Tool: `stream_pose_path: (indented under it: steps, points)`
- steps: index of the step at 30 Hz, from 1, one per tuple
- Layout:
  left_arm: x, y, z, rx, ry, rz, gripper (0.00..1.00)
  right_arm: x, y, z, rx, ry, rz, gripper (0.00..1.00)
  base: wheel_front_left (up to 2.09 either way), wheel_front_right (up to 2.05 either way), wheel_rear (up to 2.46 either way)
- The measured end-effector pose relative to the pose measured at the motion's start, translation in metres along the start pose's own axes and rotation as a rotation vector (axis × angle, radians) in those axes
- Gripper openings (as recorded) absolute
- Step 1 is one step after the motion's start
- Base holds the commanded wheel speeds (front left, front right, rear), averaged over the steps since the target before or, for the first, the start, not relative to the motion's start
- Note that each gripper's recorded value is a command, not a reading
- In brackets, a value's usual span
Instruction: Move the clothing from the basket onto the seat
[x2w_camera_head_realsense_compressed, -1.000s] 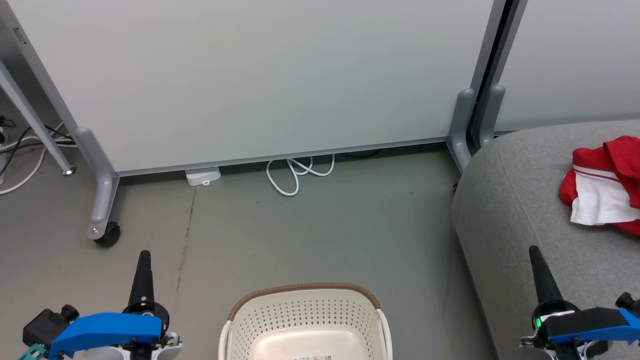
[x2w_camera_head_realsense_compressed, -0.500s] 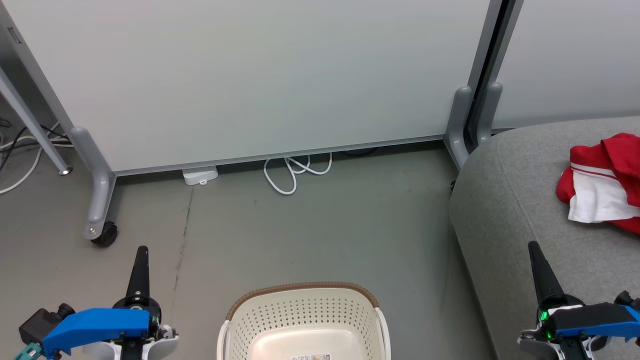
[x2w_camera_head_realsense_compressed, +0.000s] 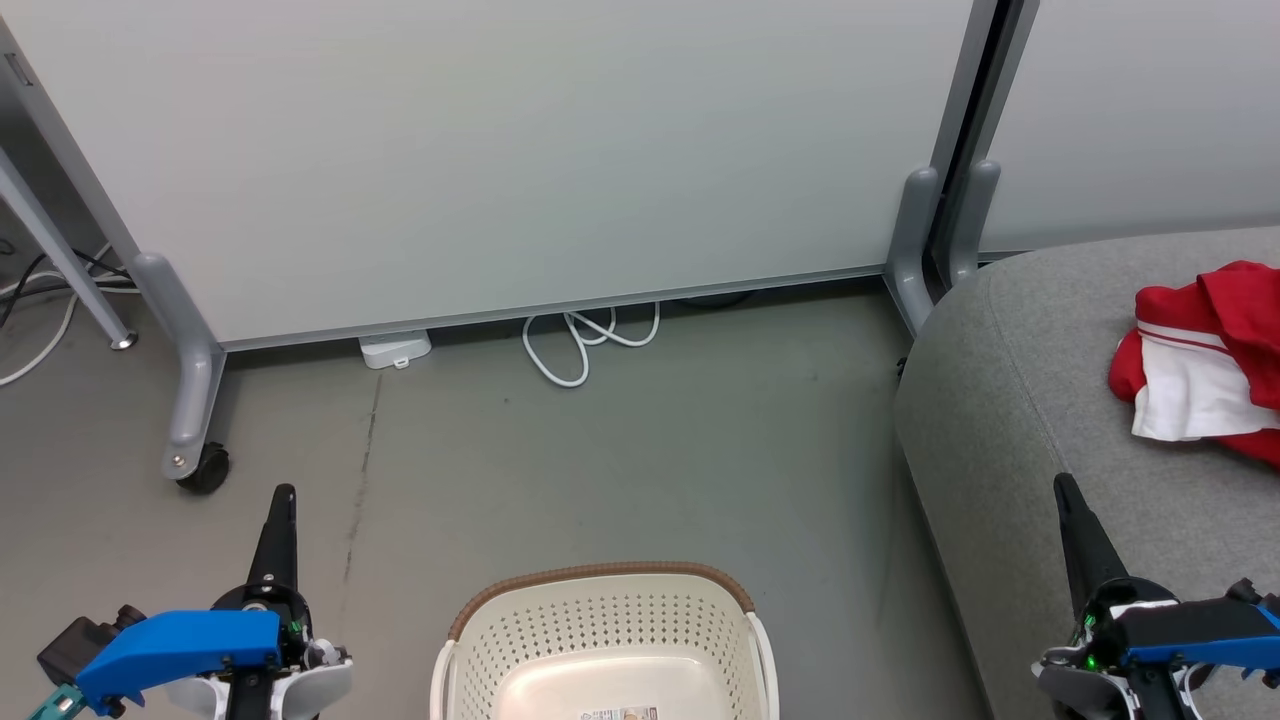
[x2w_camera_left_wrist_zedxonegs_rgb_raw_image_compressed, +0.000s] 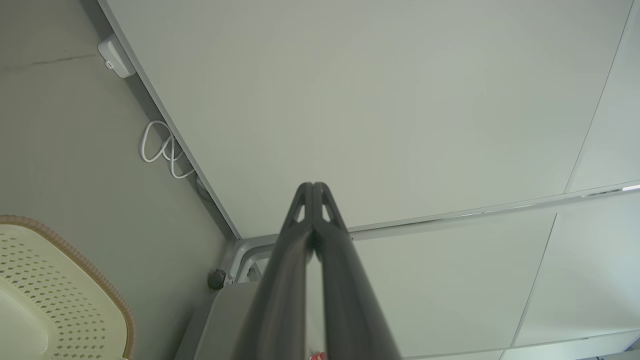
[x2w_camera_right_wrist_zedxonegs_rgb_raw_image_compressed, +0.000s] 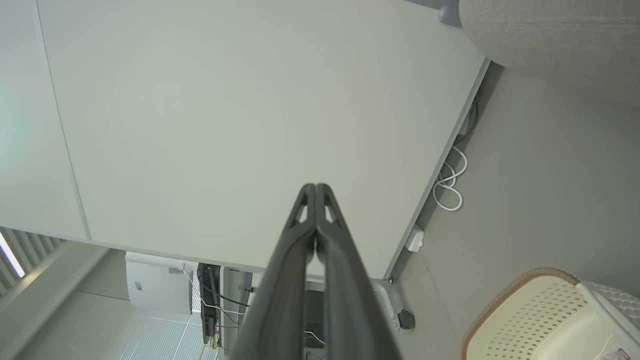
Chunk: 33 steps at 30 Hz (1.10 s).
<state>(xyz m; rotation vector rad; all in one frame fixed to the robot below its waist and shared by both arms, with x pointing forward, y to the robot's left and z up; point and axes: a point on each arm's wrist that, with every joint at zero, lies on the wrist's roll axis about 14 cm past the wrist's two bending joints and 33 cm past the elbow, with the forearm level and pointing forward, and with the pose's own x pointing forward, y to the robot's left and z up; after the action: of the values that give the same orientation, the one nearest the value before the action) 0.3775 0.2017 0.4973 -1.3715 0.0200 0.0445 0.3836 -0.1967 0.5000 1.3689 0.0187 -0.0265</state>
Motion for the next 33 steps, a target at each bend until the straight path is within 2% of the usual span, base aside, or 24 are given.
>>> stream_pose_path:
  steps: [28,33]
  points:
    - [0.0092,-0.0060,-0.0004,-0.200,0.018,-0.025,0.00,0.0033,0.0030,0.0032,0.203,0.007,0.018,0.00,0.00,0.00,0.00]
    - [0.0098,-0.0069,-0.0002,-0.201,0.018,-0.028,0.00,0.0033,0.0030,0.0034,0.206,0.006,0.018,0.00,0.00,0.00,0.00]
